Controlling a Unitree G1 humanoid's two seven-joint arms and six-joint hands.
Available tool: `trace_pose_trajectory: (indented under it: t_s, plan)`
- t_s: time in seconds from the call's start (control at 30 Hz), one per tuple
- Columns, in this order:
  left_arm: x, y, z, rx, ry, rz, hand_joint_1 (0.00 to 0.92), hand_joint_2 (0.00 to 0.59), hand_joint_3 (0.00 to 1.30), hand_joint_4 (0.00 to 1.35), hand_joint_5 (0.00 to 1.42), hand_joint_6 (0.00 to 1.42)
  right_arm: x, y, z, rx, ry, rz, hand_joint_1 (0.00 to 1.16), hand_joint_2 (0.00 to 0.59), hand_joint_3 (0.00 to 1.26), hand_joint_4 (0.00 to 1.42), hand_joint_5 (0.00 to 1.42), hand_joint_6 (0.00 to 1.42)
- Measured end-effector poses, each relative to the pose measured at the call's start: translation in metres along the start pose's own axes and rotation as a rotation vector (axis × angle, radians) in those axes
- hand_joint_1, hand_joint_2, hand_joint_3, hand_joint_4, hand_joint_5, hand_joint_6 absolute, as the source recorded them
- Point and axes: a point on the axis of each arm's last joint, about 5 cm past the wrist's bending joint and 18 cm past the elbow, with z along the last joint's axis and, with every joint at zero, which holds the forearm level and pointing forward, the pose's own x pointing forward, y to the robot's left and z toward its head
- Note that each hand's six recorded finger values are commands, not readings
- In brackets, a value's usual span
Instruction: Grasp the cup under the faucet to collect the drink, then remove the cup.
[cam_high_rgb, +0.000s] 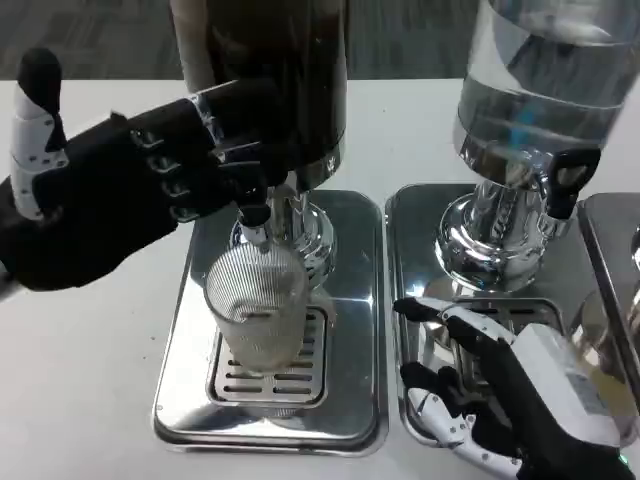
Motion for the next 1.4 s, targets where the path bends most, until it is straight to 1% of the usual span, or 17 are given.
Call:
trace_pose_trajectory:
  t_s: [0.2,0.33,0.47,0.6,0.77,0.8,1.23,1.4]
  plan:
    - [0.003,0.0,-0.0008,0.041,0.028,-0.009,0.0,0.023,0.18,0.04,0.11,0.06,0.0,0.0008,0.0001,0.003,0.001,0.003,0.46,0.422,0.27,0.26,0.24,0.28]
    - [0.005,-0.001,0.0008,0.076,0.028,-0.016,0.0,0.029,0.19,0.04,0.1,0.06,0.0,0.001,0.0002,0.004,0.001,0.003,0.46,0.424,0.27,0.26,0.24,0.28]
    - [0.006,-0.002,0.003,0.124,0.04,-0.018,0.0,0.03,0.21,0.05,0.11,0.07,0.0,0.001,0.0002,0.004,0.001,0.003,0.46,0.424,0.27,0.26,0.24,0.28]
    - [0.006,-0.002,0.0042,0.168,0.044,-0.021,0.0,0.029,0.25,0.09,0.13,0.08,-0.001,0.001,0.0001,0.007,0.003,0.003,0.47,0.426,0.27,0.26,0.24,0.28]
    - [0.007,-0.003,0.0063,0.232,0.056,-0.022,0.0,0.03,0.26,0.11,0.14,0.09,-0.002,0.0013,-0.0001,0.008,0.007,0.004,0.48,0.425,0.27,0.26,0.24,0.28]
    - [0.007,-0.003,0.0067,0.245,0.059,-0.022,0.0,0.03,0.27,0.12,0.15,0.09,-0.002,0.0013,-0.0001,0.008,0.007,0.004,0.5,0.432,0.27,0.26,0.24,0.28]
    - [0.007,-0.006,0.0111,0.371,0.064,-0.038,0.0,0.044,0.29,0.13,0.16,0.11,-0.002,0.001,-0.0003,0.02,0.01,-0.001,0.52,0.436,0.27,0.26,0.24,0.28]
    - [0.006,-0.008,0.0109,0.389,0.062,-0.041,0.0,0.044,0.29,0.13,0.16,0.11,-0.002,0.0004,-0.0008,0.019,0.013,-0.004,0.52,0.441,0.27,0.26,0.24,0.28]
